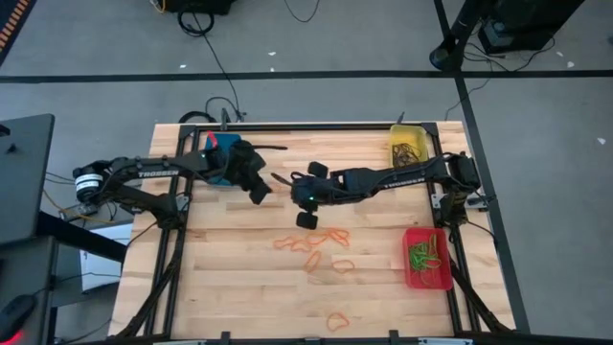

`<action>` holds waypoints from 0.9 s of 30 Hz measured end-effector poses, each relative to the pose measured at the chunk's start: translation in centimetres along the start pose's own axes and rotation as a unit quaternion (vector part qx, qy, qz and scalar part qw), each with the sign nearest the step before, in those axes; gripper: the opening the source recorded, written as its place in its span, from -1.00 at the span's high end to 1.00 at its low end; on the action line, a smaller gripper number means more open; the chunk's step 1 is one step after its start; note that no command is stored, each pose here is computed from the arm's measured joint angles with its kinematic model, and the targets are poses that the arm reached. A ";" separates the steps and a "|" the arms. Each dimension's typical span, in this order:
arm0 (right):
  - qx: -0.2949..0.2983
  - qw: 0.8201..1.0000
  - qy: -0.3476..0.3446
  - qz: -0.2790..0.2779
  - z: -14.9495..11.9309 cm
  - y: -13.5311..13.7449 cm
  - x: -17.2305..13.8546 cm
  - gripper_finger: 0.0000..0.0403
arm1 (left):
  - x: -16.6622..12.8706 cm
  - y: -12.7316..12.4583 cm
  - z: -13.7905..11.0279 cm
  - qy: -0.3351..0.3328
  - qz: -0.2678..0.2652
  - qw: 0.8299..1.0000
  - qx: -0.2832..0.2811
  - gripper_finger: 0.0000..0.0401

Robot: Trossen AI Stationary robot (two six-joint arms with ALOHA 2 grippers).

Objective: Sort rubber bands into baskets
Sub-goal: Put the orange rubber band into the blue bin

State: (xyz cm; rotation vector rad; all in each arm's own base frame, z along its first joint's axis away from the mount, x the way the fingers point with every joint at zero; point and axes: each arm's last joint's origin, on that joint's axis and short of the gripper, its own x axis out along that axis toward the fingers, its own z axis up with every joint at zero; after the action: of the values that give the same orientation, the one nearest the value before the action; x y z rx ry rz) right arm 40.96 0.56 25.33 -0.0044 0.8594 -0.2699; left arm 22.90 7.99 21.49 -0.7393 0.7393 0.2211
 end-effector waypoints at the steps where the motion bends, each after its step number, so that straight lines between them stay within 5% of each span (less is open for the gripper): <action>1: 0.011 1.000 0.019 0.003 -0.4 -0.1 -0.1 0.60 | -0.2 0.4 -0.2 0.012 0.011 1.000 -0.010 0.99; 10: 0.028 0.986 0.163 0.004 -3.1 -0.5 -1.0 0.60 | -3.9 3.4 -0.7 0.000 0.149 0.986 -0.079 0.99; 19: 0.048 0.973 0.220 0.053 -5.7 1.2 -0.3 0.61 | -9.1 5.0 -1.1 -0.012 0.310 0.945 -0.104 0.99; 27: 0.074 0.965 0.240 0.071 -7.5 1.4 0.5 0.60 | -11.1 6.9 -1.6 0.004 0.360 0.922 -0.141 0.99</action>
State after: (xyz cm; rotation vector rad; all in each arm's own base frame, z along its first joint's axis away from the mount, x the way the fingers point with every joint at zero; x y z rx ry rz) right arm 35.98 2.56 19.94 0.2716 1.3127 -0.2012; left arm 11.04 12.69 24.57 -0.7118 0.9795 1.0114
